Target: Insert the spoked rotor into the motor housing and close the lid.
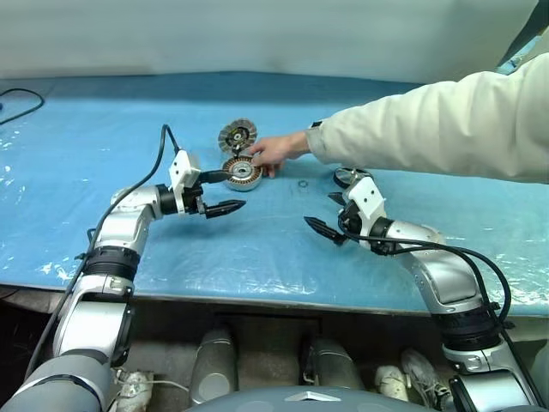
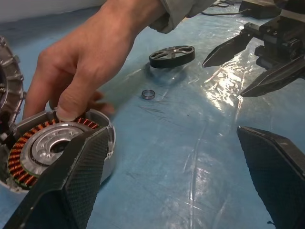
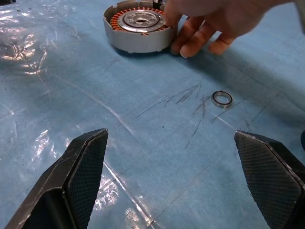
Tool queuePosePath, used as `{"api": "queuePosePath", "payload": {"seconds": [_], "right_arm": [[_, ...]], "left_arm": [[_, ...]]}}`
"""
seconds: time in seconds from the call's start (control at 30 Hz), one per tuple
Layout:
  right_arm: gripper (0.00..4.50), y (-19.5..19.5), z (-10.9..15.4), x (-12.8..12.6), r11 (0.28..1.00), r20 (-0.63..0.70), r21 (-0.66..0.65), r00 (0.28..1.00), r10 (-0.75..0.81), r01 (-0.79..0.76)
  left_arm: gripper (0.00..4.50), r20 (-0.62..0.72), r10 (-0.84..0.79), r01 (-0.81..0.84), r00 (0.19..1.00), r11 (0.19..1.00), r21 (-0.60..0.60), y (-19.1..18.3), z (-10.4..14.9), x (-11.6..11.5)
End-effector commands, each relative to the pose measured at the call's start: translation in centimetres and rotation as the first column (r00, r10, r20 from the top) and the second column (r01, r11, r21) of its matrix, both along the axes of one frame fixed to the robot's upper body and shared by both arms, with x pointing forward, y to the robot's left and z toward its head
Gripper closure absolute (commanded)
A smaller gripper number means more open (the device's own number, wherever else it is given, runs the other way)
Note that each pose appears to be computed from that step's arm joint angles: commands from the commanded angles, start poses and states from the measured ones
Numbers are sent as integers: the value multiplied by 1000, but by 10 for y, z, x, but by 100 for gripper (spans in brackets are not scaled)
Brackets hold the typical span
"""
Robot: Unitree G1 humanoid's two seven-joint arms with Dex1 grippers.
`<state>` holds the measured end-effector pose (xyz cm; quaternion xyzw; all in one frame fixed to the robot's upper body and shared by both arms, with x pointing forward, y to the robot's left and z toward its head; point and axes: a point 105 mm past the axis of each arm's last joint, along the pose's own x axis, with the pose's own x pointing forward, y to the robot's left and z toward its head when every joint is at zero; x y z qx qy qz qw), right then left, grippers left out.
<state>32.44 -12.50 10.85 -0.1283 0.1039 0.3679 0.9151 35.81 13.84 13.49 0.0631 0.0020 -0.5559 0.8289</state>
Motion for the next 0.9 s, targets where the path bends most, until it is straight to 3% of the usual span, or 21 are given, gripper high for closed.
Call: {"api": "queuePosePath", "payload": {"seconds": [0.03, 0.2, 0.53, 0.9], "right_arm": [[5, -2, 14, 4, 1000, 53, 5, 999, -9, 9], [5, 7, 10, -1, 999, 33, 9, 999, 32, -32], [5, 7, 18, 2, 999, 44, 17, 998, 43, -44], [5, 40, 43, 18, 982, 136, -55, 973, 187, -181]], "left_arm": [[0, 29, -3, 4, 1000, 1000, -9, 6, 11, -7], [0, -3, -8, 8, 1000, 1000, 13, 12, 3, -16], [0, 17, 12, -12, 1000, 1000, -17, 3, 8, -14], [0, 17, 58, -58, 998, 998, -17, 0, -4, -12]]}}
